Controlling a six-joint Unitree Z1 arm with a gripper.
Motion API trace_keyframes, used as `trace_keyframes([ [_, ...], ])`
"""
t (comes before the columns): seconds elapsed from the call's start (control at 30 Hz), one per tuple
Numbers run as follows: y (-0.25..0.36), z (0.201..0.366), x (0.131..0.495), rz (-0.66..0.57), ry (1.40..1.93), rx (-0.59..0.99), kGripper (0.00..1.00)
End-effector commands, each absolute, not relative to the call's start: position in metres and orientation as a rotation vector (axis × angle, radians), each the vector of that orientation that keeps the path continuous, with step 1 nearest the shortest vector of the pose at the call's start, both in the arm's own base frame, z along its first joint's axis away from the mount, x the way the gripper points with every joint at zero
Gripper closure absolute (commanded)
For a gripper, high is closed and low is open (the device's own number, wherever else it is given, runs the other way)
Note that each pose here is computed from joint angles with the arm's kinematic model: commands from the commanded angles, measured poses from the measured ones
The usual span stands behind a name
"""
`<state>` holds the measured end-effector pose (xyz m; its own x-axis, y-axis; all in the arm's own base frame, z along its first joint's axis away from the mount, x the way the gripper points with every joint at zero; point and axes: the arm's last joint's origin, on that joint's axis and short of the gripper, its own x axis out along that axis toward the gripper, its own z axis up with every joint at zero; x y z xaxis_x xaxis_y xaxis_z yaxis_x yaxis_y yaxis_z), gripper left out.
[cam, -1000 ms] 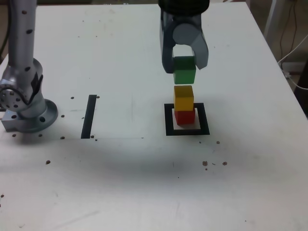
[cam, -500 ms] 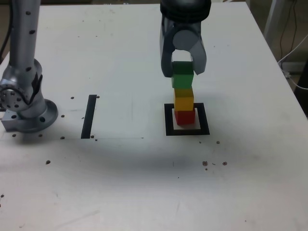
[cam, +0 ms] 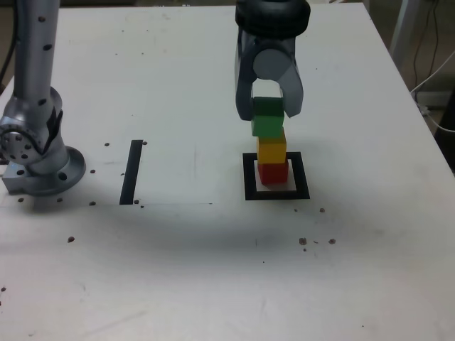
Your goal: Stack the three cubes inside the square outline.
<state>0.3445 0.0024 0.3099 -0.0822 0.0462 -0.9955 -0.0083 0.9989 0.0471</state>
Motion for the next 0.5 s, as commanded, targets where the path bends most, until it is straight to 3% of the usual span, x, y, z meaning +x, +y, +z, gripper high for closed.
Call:
trace_keyframes([
  [0.0,0.0028,0.3085,0.3454,0.044,1.659,0.029,0.91],
  [0.23,0.0031,0.3057,0.348,0.046,1.669,0.029,0.76],
  [0.47,0.0052,0.3057,0.3519,0.056,1.658,0.031,0.72],
])
